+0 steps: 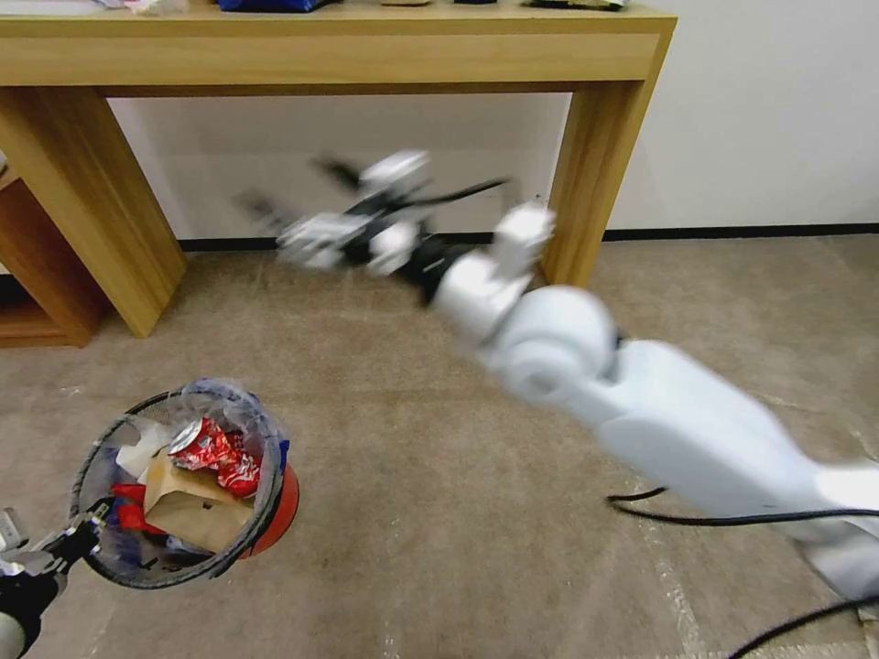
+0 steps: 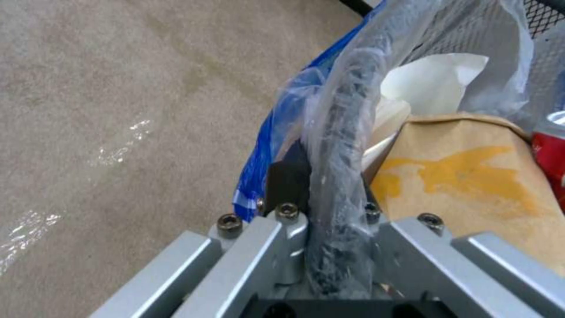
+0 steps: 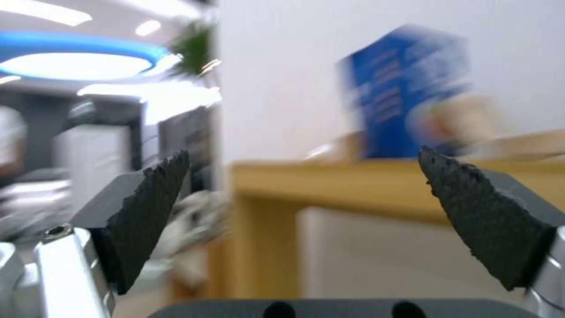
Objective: Pick up the trash bin and place the garbage on the floor into it.
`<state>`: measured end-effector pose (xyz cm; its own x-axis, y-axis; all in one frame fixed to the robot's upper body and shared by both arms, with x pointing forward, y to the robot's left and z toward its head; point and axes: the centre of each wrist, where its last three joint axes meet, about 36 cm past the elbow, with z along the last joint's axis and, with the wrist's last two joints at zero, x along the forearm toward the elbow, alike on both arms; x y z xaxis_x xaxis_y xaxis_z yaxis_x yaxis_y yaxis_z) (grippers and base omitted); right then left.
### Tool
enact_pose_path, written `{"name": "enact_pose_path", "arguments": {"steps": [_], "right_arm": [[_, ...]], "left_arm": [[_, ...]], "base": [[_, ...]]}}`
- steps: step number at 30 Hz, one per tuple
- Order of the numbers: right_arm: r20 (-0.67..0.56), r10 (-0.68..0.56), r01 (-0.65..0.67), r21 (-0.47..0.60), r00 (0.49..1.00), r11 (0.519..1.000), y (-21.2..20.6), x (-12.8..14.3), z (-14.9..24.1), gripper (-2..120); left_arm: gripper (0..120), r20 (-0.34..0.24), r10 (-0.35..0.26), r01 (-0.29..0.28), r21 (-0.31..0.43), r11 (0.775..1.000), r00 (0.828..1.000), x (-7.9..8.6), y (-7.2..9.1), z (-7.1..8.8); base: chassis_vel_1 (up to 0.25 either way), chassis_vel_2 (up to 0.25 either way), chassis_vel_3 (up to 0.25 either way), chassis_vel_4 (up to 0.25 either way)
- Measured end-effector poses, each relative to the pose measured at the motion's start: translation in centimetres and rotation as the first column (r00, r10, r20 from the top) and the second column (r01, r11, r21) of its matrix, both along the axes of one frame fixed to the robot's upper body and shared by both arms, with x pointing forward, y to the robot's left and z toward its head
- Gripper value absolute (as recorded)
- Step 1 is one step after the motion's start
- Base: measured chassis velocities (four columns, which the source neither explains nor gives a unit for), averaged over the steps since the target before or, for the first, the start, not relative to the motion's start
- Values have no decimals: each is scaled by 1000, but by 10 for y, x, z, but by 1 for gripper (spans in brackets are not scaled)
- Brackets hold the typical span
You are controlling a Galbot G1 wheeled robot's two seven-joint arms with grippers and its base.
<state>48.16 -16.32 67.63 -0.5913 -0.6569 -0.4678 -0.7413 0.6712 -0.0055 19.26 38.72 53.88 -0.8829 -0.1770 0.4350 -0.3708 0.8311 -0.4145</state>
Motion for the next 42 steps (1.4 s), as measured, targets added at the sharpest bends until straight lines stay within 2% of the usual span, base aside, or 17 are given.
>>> {"name": "enact_pose_path", "arguments": {"steps": [1,2,4,7,10,11,12,13,16,17,19,23,25,29,42], "right_arm": [[14,-83,82,45,996,996,-28,4,1,99],[14,-83,82,45,996,996,-28,4,1,99],[39,-264,257,134,964,957,-84,7,-3,99],[54,-326,314,161,944,936,-103,7,-3,99],[96,-495,466,224,864,856,-154,1,-7,99],[96,-495,466,224,864,856,-154,1,-7,99],[98,-573,539,241,814,807,-180,-11,-21,99],[98,-573,539,241,814,807,-180,-11,-21,99],[77,-637,603,254,767,756,-200,-22,-48,99],[77,-637,603,254,767,756,-200,-22,-48,99],[54,-673,641,254,738,724,-209,-31,-66,99],[47,-685,656,249,727,713,-208,-40,-76,99],[44,-711,684,235,702,690,-207,-54,-95,99],[36,-728,705,221,685,674,-204,-62,-112,99],[-41,-718,711,195,695,676,-174,-94,-150,98]], "left_arm": [[1,2,-2,2,0,1000,1000,0,-1,1],[1,2,-2,2,0,1000,1000,0,-1,1],[1,10,-8,8,2,1000,1000,1,-2,3],[1,13,-11,11,2,1000,1000,1,-2,4],[1,19,-19,19,0,1000,1000,2,-4,4],[1,19,-19,19,0,1000,1000,2,-4,4],[1,22,-25,25,-3,1000,999,4,-5,4],[1,22,-25,25,-3,1000,999,4,-5,4],[1,27,-31,31,-5,1000,999,5,-6,5],[1,27,-31,31,-5,1000,999,5,-6,5],[1,34,-37,37,-6,999,999,5,-6,6],[1,42,-41,41,-10,999,998,6,-7,7],[1,48,-44,45,-16,999,998,7,-8,6],[1,51,-47,48,-19,999,998,8,-9,6],[1,65,-61,63,-29,998,996,9,-13,6]], "base": [[0,0,0,0],[0,0,0,0],[0,0,0,0],[0,0,0,0],[0,0,0,0],[0,0,0,0],[0,0,0,0],[0,0,0,0],[0,0,0,0],[0,0,0,0],[0,0,0,0],[0,0,0,0],[0,0,0,0],[0,0,0,0],[0,0,0,0]]}}
